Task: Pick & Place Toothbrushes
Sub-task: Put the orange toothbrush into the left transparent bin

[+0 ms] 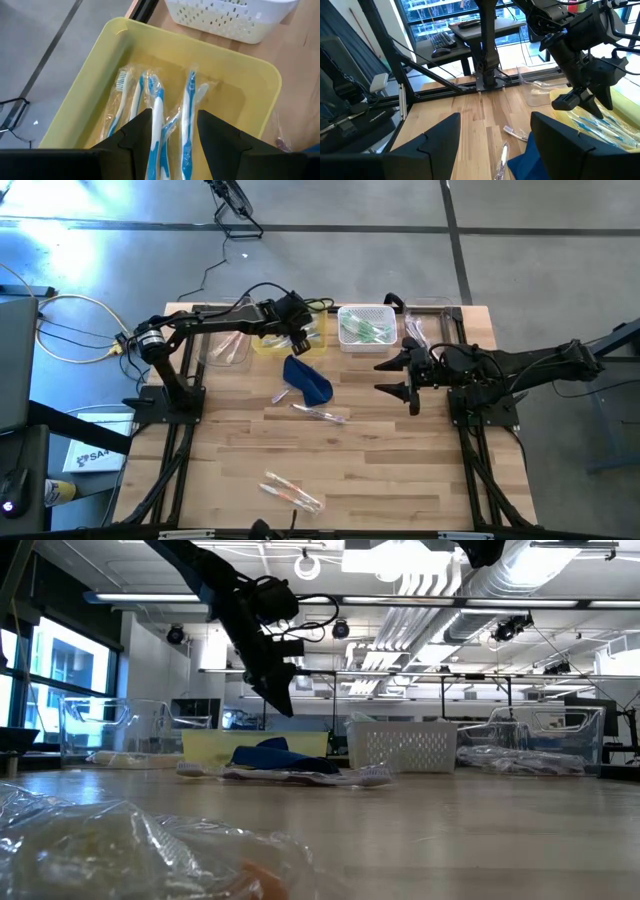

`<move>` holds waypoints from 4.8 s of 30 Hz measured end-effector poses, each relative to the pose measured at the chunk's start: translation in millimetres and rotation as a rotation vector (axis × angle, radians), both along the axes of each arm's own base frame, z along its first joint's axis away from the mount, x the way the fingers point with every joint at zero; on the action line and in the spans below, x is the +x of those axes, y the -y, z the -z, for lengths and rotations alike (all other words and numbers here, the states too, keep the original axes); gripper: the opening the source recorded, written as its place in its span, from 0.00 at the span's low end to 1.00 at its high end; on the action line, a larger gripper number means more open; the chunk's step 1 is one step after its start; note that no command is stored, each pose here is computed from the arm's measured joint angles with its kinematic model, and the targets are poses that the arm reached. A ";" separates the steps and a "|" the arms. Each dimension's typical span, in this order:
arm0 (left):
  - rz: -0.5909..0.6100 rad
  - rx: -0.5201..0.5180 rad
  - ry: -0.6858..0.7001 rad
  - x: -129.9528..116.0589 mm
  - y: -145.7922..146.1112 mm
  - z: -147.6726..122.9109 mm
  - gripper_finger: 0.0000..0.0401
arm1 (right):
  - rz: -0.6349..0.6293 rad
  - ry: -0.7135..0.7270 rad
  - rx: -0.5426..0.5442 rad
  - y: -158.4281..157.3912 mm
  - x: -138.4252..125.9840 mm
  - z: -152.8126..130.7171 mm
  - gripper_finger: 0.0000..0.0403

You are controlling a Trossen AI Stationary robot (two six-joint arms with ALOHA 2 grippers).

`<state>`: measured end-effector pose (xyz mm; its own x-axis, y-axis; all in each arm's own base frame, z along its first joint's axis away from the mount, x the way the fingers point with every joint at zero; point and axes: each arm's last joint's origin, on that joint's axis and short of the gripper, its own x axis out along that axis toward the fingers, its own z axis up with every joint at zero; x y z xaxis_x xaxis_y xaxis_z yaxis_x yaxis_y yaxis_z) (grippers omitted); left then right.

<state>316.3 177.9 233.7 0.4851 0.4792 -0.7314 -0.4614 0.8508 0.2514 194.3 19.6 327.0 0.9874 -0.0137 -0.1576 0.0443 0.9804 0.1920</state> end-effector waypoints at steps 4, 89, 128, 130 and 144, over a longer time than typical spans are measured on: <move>0.008 -0.003 0.014 0.8 -0.1 -0.8 0.38 | 0.000 0.000 0.000 0.0 0.0 0.0 0.58; 0.734 0.547 0.617 -32.7 159.8 -112.1 0.38 | 0.053 -0.042 -0.017 2.2 -0.7 4.1 0.58; 0.776 0.233 0.855 -59.9 210.5 -110.7 0.38 | 0.050 -0.043 -0.017 2.1 -0.8 4.2 0.58; 0.776 0.233 0.854 -59.9 210.4 -110.6 0.38 | 0.050 -0.043 -0.017 2.1 -0.8 4.2 0.58; 0.776 0.233 0.854 -59.8 210.5 -110.6 0.38 | 0.050 -0.044 -0.018 2.1 -0.7 4.2 0.58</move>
<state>256.5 -32.5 344.3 0.9960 -0.0807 0.0389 0.0655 0.9523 0.2982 193.6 17.5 322.8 0.9776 -0.0664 -0.1997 0.1016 0.9799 0.1715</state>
